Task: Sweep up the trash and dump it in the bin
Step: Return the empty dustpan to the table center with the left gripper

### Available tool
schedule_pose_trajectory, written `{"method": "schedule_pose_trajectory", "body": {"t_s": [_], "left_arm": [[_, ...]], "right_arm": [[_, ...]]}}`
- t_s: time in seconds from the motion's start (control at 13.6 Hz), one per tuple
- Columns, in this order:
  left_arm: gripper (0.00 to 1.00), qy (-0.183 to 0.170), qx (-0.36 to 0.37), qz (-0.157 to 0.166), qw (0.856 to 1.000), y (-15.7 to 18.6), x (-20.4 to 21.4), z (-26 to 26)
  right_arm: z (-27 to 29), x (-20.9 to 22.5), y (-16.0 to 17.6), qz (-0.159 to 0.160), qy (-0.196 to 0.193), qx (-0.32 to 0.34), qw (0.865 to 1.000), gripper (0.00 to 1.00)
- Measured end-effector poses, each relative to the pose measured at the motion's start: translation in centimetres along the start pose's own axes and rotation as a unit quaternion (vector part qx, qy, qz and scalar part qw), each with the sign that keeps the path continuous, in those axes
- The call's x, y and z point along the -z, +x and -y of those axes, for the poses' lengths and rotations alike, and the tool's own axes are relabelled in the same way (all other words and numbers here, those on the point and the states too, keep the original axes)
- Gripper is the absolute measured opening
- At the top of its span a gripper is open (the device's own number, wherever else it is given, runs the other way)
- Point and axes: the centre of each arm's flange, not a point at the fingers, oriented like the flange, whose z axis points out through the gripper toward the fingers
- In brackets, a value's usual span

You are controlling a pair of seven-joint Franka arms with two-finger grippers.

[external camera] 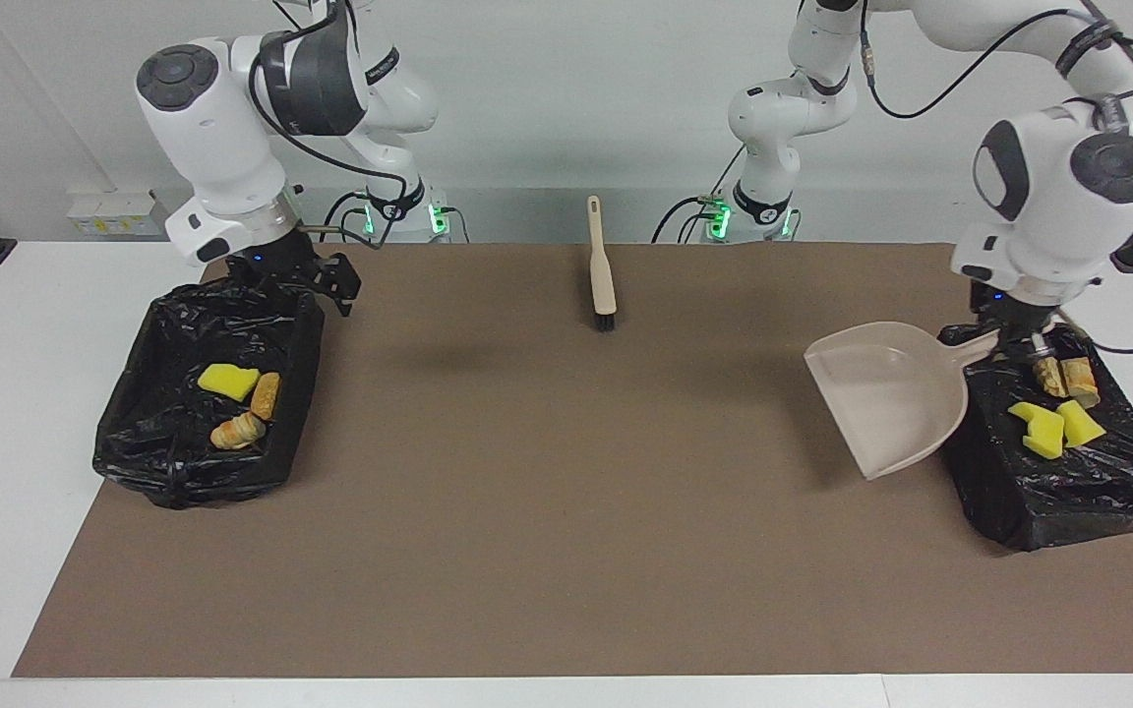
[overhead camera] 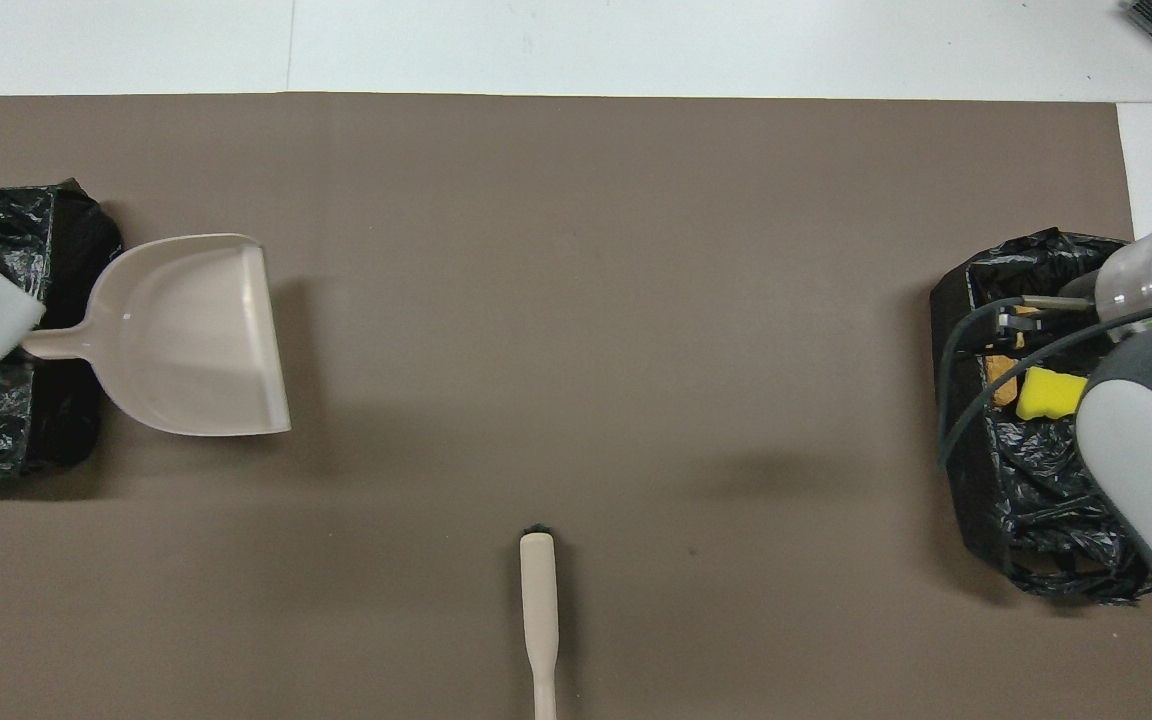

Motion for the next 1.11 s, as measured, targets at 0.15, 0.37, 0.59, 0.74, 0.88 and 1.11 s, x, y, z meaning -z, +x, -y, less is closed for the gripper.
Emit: {"method": "schedule_pose_trajectory", "body": {"t_s": [0.15, 0.37, 0.59, 0.74, 0.88, 1.11], "left_arm": [[0.33, -0.007, 0.087, -0.027, 0.996, 6.7, -2.5, -2.2], [0.33, -0.012, 0.239, -0.059, 0.969, 15.8, -3.4, -6.0], [0.33, -0.034, 0.406, -0.096, 0.908, 22.5, -2.3, -9.4], [0.33, -0.053, 0.502, -0.115, 0.856, 26.9, -2.2, -11.9], [0.33, -0.078, 0.568, -0.136, 0.808, 30.9, -2.1, -14.1], [0.33, -0.103, 0.628, -0.150, 0.757, 35.7, -0.9, -16.6]], "right_arm": [[-1.8, 2.3, 0.2, -0.011, -0.017, 0.036, 0.999, 1.00], [-3.2, 5.2, -1.1, -0.006, -0.018, 0.041, 0.999, 1.00], [-2.7, 7.3, -2.8, -0.008, -0.001, 0.001, 1.000, 1.00], [-2.6, 7.4, -3.0, -0.006, 0.010, -0.014, 1.000, 1.00], [-2.5, 6.9, -3.0, 0.007, 0.014, -0.017, 1.000, 1.00], [-2.3, 6.0, -2.5, 0.015, 0.014, -0.007, 1.000, 1.00]]}}
